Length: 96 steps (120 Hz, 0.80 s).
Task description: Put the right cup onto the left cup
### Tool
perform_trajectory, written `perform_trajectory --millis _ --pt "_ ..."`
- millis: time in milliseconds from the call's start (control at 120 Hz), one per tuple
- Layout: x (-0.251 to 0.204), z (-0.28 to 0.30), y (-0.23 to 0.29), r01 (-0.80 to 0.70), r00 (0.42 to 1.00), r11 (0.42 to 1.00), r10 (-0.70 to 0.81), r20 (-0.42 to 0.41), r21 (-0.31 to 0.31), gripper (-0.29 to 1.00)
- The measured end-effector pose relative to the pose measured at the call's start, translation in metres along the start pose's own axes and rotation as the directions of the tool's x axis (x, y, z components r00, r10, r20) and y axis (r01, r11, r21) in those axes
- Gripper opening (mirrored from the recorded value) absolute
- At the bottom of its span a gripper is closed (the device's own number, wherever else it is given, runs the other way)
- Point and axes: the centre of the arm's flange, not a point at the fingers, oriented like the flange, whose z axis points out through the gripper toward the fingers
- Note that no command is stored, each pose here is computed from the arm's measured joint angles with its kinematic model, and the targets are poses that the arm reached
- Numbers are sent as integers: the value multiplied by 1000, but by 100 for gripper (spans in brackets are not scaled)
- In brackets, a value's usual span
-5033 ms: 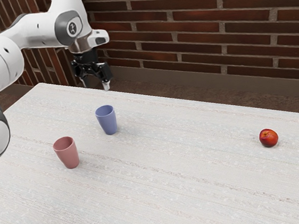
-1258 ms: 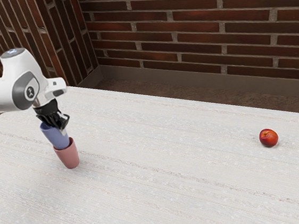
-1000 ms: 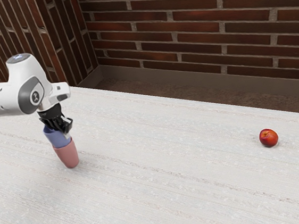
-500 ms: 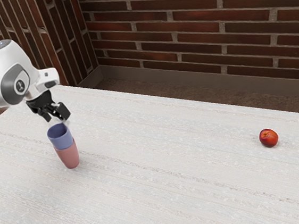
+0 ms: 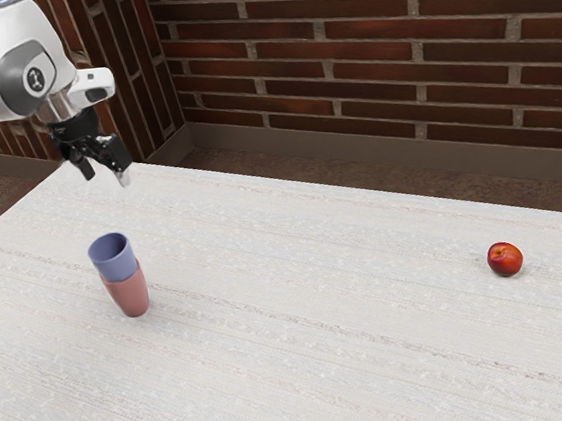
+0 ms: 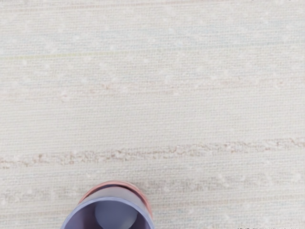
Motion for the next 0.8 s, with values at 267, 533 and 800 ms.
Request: perform_trajectory --millis 267,533,800 --pt "31 -43 36 -73 997 997 73 11 -13 70" --pt "22 -63 39 -75 997 997 75 16 -27 70" --pt "21 -61 40 -76 997 997 77 28 -32 70"
